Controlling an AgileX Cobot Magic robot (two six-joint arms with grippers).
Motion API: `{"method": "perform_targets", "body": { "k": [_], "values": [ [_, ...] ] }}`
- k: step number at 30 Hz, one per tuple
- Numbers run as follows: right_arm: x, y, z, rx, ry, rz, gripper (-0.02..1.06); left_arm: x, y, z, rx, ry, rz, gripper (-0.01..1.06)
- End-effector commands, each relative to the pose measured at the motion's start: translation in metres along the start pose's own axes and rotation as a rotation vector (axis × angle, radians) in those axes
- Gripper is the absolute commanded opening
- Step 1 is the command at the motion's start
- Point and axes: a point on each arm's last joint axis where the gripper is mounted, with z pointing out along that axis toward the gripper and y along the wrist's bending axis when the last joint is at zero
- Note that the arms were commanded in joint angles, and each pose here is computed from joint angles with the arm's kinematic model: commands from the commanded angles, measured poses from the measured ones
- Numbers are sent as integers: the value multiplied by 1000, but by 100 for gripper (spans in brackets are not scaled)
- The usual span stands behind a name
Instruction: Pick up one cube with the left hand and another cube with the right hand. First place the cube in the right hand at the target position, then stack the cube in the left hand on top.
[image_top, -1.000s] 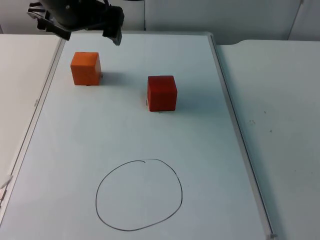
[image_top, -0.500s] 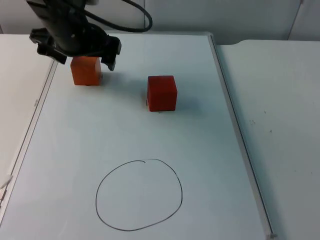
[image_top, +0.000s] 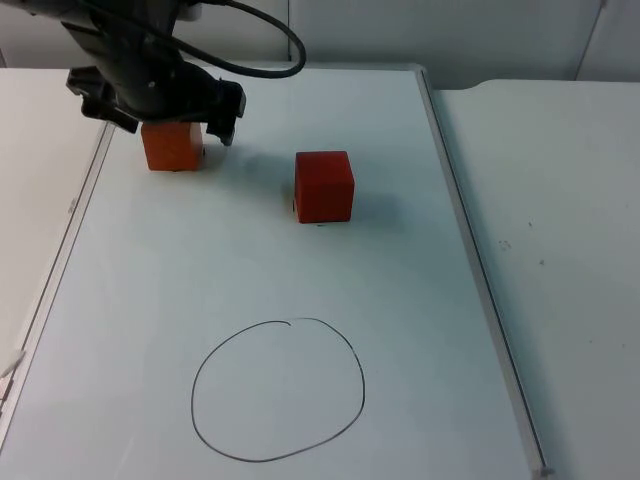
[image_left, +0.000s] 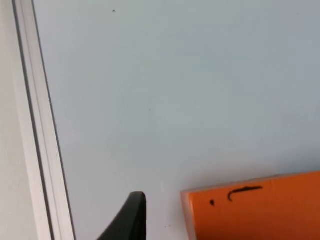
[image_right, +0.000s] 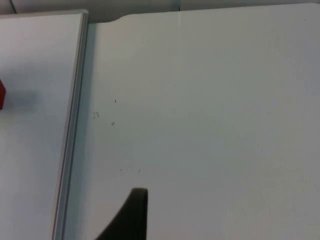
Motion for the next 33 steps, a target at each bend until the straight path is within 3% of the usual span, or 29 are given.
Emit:
{"method": "perform_targets", "body": {
  "k": [1, 7, 9, 10, 12, 14, 21, 24, 28, 33],
  "values": [
    [0, 0, 1, 2, -5, 1, 104, -2, -3, 0, 7, -16, -7, 104],
    [0, 0, 1, 2, -5, 1, 104, -2, -3, 1, 4, -16, 0, 99],
    [0, 0, 1, 2, -5, 1, 104, -2, -3, 1, 1, -16, -2, 86],
    [0, 0, 1, 2, -5, 1, 104, -2, -3, 1, 1, -16, -2, 86],
    [0, 0, 1, 2, -5, 1, 104, -2, -2, 1, -1, -16, 0, 67],
    [0, 0, 1, 2, -5, 3, 104, -2, -2, 1, -2, -15, 2, 56],
    [0, 0, 1, 2, -5, 3, 104, 0, -2, 0, -6, 7, 2, 35],
    [0, 0, 1, 2, -5, 3, 104, -5, -1, -13, -13, 27, 0, 21],
    [0, 0, 1, 2, -5, 3, 104, -21, -1, -44, -18, 23, -5, 18],
    [0, 0, 1, 2, -5, 3, 104, -54, -9, -126, -5, -73, 10, 18]
  ]
}}
